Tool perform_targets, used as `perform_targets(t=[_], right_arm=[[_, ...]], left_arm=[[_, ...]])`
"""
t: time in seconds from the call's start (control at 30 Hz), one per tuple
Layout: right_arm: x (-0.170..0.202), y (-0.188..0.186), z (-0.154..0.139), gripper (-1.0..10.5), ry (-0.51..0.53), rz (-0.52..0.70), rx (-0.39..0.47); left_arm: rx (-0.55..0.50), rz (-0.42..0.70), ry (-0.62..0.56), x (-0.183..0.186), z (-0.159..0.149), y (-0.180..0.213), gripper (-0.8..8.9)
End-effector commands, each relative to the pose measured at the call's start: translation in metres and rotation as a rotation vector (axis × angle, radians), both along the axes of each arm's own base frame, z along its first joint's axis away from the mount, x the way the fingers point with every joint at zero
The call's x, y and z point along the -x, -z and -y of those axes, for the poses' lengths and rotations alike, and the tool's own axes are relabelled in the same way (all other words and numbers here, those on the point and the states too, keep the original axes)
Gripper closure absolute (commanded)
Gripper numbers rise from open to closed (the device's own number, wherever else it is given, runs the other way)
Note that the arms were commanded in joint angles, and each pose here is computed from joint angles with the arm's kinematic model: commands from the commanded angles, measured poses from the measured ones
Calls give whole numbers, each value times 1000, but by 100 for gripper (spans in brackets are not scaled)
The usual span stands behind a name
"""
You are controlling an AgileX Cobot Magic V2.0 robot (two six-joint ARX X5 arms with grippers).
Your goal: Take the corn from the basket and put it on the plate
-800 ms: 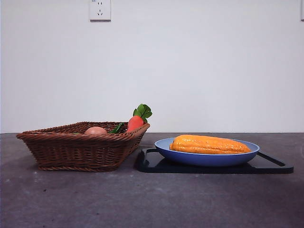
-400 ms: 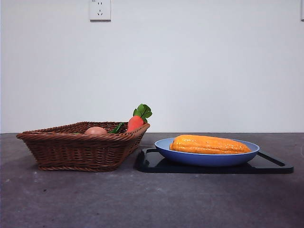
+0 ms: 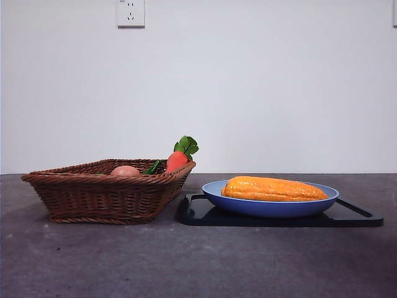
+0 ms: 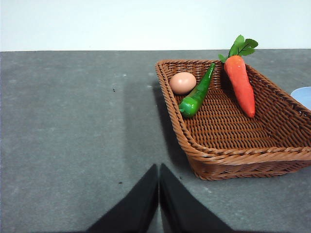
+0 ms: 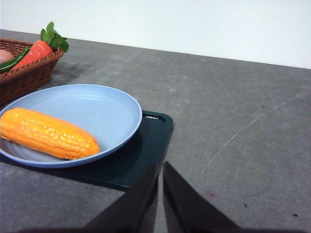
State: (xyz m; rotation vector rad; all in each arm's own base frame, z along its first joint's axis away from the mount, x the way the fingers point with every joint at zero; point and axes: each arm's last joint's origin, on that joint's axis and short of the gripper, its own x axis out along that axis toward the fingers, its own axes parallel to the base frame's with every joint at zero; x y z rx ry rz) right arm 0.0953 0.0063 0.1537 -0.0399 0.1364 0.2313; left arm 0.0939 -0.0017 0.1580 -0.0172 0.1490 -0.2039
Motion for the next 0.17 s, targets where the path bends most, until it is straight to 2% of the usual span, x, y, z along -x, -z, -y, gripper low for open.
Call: perform_targets(t=[0.03, 0.17], right_arm=[[0, 2, 0, 944, 4, -8, 3], [0, 2, 0, 944, 4, -8, 3]], left_arm=[[8, -44, 0, 0, 0, 9, 810], [8, -44, 0, 0, 0, 9, 810]])
